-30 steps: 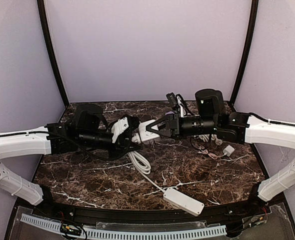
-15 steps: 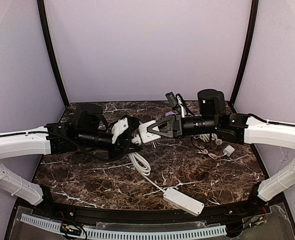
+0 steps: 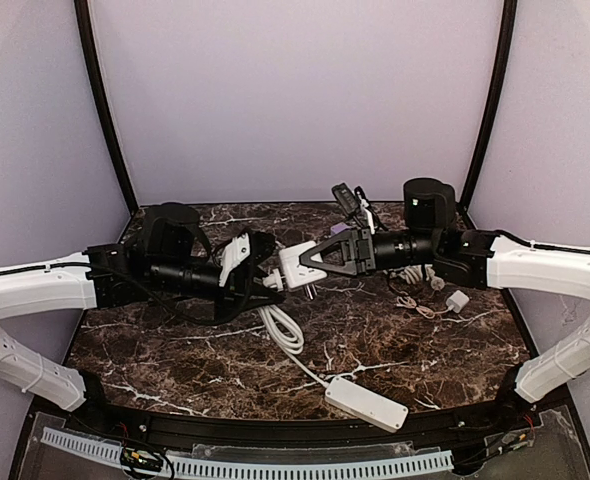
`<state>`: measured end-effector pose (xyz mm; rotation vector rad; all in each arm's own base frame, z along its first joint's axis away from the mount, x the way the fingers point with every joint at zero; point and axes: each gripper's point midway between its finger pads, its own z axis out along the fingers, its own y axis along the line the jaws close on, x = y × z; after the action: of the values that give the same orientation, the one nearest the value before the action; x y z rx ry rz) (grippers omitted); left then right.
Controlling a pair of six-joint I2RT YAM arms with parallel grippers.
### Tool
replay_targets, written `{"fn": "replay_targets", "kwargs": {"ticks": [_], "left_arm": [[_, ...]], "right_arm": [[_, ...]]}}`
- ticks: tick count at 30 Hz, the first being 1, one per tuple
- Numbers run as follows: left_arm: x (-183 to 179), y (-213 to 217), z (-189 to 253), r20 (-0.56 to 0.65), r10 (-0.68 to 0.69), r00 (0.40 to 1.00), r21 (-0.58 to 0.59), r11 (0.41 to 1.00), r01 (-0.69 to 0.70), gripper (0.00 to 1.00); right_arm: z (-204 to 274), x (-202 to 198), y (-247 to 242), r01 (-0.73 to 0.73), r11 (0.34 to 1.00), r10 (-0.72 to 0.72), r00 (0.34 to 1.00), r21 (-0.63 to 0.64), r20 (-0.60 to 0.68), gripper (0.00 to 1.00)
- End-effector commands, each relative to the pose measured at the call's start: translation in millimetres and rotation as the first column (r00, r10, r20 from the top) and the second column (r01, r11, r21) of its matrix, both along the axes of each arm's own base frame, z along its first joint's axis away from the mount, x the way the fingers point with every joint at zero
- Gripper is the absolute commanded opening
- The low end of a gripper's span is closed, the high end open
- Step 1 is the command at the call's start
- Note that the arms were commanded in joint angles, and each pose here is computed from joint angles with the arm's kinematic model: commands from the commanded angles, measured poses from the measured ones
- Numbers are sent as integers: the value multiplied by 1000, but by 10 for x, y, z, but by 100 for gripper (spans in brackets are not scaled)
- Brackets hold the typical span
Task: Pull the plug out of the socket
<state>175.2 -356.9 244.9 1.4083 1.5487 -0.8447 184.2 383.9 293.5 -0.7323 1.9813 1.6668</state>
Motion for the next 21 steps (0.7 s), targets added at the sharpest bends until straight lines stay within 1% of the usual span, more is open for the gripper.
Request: {"fn": "replay_targets", "kwargs": {"ticks": [1, 4, 7, 10, 13, 17, 21], "left_arm": [[2, 176, -207, -118, 54, 992, 81, 996, -44, 1], [8, 178, -220, -118, 56, 991, 85, 995, -46, 1], [14, 177, -226, -117, 59, 991, 89, 995, -49, 1], [19, 180, -233, -115, 62, 991, 92, 994, -51, 1], [24, 183, -227, -111, 64, 992, 92, 994, -54, 1], [25, 185, -224, -111, 66, 992, 93, 994, -56, 1], [27, 190, -221, -109, 68, 992, 93, 994, -58, 1]], "right_arm": [[749, -342, -102, -195, 959, 140, 956, 205, 257, 0], [678, -243, -88, -137, 975, 92, 965, 175, 244, 0], [520, -62, -73, -38, 994, 15, 974, 98, 226, 0], [315, 160, -87, 88, 996, -87, 974, 6, 208, 0], [45, 365, -133, 201, 973, -178, 967, -116, 182, 0], [-306, 584, -227, 316, 910, -281, 946, -268, 161, 0], [-462, 671, -284, 361, 871, -327, 932, -332, 156, 0]]}}
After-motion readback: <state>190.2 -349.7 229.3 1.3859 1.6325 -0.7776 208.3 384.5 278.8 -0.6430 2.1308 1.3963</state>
